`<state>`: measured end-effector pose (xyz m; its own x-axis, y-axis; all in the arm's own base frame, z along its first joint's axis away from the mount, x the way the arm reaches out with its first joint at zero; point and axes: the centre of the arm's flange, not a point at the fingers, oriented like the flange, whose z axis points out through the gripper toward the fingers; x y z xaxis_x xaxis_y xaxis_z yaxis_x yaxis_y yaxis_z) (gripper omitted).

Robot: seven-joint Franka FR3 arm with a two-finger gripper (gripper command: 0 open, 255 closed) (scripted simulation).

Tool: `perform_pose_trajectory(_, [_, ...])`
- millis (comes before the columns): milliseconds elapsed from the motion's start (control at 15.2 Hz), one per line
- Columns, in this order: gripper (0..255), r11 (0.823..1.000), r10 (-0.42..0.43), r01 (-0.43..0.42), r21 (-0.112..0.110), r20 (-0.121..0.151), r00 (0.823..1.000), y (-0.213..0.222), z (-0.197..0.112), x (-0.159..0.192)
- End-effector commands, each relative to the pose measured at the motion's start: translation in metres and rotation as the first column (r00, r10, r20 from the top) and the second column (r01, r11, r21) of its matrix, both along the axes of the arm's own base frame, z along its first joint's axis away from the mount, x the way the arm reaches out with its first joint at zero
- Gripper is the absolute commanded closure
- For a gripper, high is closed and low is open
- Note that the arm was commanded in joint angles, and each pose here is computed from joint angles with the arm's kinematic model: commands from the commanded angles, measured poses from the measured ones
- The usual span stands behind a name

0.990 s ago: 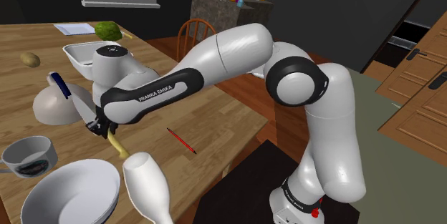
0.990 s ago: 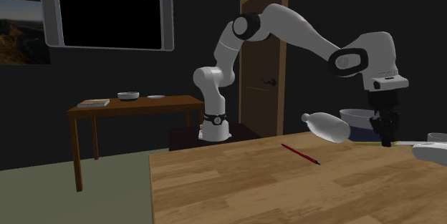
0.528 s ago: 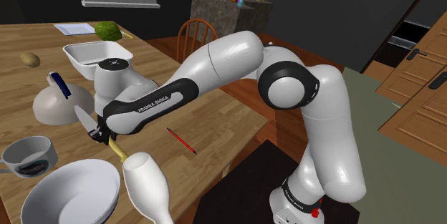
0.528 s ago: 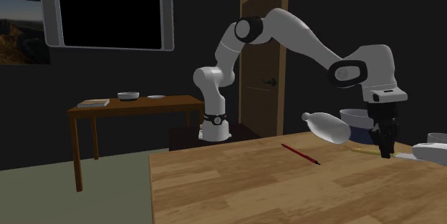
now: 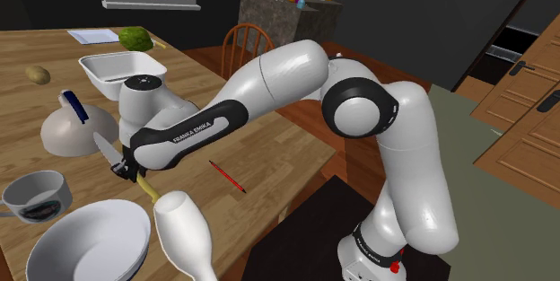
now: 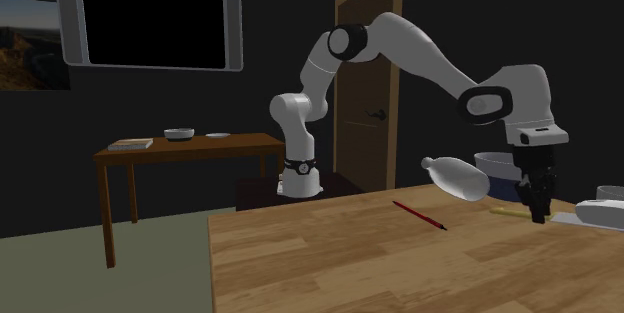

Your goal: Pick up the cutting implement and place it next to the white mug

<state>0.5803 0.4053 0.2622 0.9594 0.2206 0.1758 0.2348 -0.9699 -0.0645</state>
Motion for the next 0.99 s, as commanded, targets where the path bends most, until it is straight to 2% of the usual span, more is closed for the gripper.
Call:
perform_pose_trajectory(0, [0,1.000,0.000,0.000,-0.002,-0.005,1.000,0.000,-0.004,-0.001])
perform_pose_trajectory(330, [0,1.000,0.000,0.000,-0.002,-0.005,1.000,0.000,-0.003,-0.001])
perform_pose_trajectory(594, [0,1.000,0.000,0.000,-0.002,-0.005,1.000,-0.005,0.046,-0.008])
perform_pose_trajectory(924, [0,1.000,0.000,0.000,-0.002,-0.005,1.000,-0.005,0.046,-0.008])
